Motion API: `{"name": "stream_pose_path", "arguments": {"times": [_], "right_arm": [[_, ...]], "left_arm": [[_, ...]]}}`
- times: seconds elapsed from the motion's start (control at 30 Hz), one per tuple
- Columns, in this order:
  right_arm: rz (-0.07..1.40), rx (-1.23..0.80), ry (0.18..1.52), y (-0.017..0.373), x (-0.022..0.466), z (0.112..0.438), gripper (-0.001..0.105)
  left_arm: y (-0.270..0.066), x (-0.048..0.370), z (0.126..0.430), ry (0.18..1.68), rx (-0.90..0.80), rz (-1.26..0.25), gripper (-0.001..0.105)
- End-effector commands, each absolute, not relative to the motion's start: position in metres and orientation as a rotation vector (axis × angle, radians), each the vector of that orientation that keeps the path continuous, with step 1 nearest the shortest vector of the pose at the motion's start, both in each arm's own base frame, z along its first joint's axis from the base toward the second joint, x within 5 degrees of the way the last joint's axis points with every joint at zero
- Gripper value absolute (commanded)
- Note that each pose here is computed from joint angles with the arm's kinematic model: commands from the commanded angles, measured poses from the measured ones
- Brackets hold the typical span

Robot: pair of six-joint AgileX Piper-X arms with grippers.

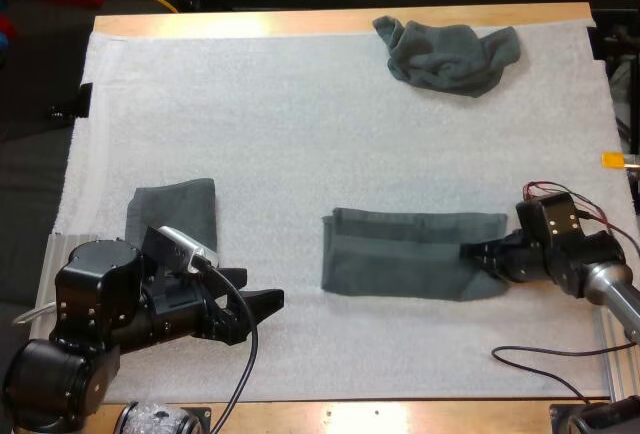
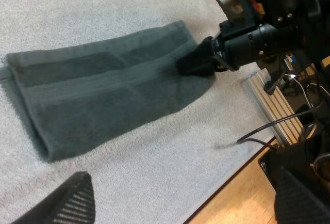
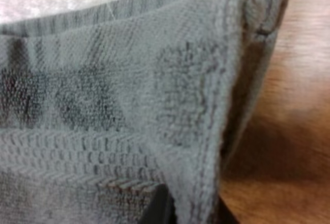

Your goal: Pick towel from pile, fold and stack

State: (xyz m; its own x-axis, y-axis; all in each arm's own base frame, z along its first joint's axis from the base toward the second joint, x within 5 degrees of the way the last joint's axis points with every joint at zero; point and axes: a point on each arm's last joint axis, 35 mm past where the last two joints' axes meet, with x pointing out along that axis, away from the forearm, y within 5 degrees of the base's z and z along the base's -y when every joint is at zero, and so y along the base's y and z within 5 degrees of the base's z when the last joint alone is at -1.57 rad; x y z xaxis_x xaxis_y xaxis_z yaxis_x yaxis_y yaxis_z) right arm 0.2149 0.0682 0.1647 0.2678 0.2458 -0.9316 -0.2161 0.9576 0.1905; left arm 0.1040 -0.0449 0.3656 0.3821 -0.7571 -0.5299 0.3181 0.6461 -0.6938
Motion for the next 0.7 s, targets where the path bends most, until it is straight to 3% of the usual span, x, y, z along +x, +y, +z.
{"name": "stream_pose_path", "arguments": {"times": [0.0,0.4,0.67], "right_arm": [[0.278,-0.044,1.278,0.066,0.213,0.171,0.002],[0.099,-0.345,1.261,0.058,0.223,0.213,0.002],[0.067,-0.453,1.303,0.055,0.222,0.228,0.002]], "left_arm": [[-0.045,0.103,0.369,0.936,-0.540,-0.739,0.070],[-0.045,0.102,0.369,0.939,-0.548,-0.760,0.070],[-0.045,0.102,0.369,0.939,-0.548,-0.760,0.070]]}}
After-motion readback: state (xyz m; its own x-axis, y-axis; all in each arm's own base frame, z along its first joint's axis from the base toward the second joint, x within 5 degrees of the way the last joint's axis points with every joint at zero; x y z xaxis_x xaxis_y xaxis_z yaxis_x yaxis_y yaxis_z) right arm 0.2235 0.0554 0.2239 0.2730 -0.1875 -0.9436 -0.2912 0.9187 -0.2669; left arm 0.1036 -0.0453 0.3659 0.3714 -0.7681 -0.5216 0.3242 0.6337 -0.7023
